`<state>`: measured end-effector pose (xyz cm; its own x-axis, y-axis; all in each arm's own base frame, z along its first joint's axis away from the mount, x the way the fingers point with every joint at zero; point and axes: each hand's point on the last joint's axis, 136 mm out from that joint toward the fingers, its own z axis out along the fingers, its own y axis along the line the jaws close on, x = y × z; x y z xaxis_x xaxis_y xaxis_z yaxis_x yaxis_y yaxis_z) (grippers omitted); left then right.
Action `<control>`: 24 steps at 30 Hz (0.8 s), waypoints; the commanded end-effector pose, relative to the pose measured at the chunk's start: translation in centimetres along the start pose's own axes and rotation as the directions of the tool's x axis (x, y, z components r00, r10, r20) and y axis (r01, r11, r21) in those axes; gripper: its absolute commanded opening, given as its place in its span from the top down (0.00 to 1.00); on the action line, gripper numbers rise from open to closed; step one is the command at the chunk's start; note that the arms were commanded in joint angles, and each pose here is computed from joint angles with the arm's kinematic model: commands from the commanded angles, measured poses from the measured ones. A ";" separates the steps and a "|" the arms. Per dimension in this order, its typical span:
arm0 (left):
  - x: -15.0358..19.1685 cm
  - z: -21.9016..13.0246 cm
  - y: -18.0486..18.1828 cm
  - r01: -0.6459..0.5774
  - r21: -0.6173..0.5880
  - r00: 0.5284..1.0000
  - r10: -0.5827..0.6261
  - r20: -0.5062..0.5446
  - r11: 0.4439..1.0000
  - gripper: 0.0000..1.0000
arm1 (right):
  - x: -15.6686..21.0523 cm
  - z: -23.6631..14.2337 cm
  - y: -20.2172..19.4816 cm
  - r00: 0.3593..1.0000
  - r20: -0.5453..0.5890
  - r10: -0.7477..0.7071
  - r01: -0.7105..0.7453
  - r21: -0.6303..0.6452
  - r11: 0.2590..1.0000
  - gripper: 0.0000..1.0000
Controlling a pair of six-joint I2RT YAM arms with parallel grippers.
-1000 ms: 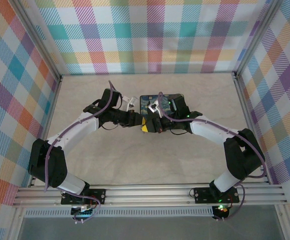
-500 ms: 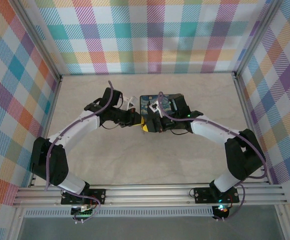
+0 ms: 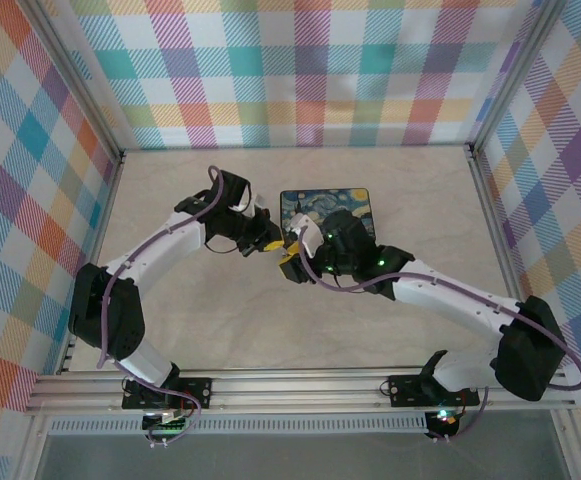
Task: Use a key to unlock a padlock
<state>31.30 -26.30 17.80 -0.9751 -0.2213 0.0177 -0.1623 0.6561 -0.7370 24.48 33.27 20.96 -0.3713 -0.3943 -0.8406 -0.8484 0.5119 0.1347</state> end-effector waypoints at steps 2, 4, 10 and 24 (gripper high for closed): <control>-0.4 0.3 -0.1 0.065 -0.006 0.998 -0.065 0.006 0.998 1.00 | 0.1 1.1 -3.1 0.997 -0.051 -0.063 0.071 0.162 0.984 0.54; -0.4 0.6 -0.1 0.075 0.000 0.997 -0.075 0.002 0.997 1.00 | 0.1 1.5 -3.3 0.996 -0.056 -0.062 0.071 0.174 0.982 0.55; -0.6 0.6 -0.6 0.073 0.010 0.997 -0.073 0.000 0.997 1.00 | -0.4 2.1 -3.7 0.998 -0.029 -0.054 0.059 0.184 0.981 0.55; -0.6 0.7 -0.7 0.065 0.019 0.998 -0.065 -0.008 0.998 1.00 | 0.6 4.0 -3.7 0.995 -0.094 -0.018 0.033 0.159 0.987 0.57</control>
<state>31.79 -26.48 16.81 -0.9594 -0.2700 0.0812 -0.2431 0.6461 -0.7235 28.45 33.67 16.98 -0.3913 -0.4867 -0.7810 -0.7934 0.6084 0.0184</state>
